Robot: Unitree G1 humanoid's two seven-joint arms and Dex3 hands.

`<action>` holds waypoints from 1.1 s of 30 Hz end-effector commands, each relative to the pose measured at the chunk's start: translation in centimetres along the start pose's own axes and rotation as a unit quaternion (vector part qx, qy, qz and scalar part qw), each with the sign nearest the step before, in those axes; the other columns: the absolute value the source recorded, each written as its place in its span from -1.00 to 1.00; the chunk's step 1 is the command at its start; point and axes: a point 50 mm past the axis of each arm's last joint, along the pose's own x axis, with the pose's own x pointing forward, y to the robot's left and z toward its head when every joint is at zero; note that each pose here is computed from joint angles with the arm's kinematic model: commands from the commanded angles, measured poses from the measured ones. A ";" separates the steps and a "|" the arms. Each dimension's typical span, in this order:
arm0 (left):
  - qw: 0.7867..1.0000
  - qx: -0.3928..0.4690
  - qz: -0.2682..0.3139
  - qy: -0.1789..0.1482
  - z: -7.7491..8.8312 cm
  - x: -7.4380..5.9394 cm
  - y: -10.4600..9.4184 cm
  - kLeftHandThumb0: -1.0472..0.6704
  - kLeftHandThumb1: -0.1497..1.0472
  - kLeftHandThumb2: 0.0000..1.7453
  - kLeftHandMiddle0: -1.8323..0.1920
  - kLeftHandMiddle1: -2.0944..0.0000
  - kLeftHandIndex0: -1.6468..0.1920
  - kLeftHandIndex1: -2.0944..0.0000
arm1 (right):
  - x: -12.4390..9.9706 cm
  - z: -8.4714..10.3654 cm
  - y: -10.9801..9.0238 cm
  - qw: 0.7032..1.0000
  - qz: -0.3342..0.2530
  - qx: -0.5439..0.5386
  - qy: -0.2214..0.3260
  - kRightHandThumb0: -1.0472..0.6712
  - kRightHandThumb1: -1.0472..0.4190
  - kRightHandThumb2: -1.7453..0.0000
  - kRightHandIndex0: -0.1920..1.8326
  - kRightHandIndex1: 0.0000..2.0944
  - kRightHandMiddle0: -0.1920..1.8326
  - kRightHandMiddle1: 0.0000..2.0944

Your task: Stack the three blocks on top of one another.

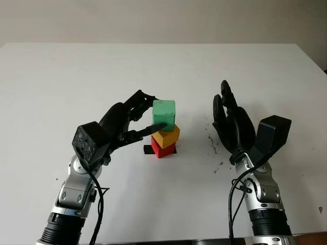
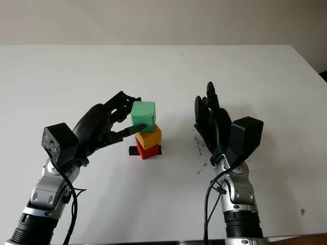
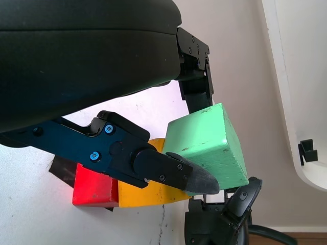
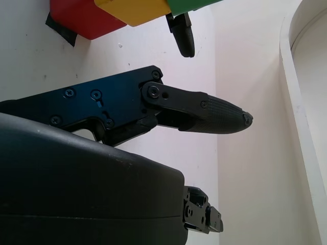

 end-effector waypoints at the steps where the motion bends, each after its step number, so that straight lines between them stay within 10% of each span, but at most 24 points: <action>1: 1.000 0.004 -0.005 -0.011 0.7 0.3 0.0 -0.42 1.00 -0.75 0.62 0.95 0.52 -0.37 | -0.1 0.3 0.1 1.000 0.003 -0.002 -0.008 -0.54 -1.00 0.31 -1.00 -1.00 -1.00 -1.00; 18: 1.000 0.000 -0.005 -0.015 1.1 -0.1 0.0 -0.45 0.98 -0.93 0.65 0.96 0.49 -0.22 | -0.2 0.2 0.1 1.000 0.003 0.000 -0.005 -0.52 -1.00 0.29 -1.00 -1.00 -1.00 -1.00; 33: 0.998 0.049 -0.006 -0.029 1.0 -1.2 0.4 -0.46 0.90 -0.94 0.84 0.96 0.67 0.86 | -0.2 0.2 0.1 1.000 0.001 0.004 -0.005 -0.54 -1.00 0.32 -1.00 -1.00 -1.00 -1.00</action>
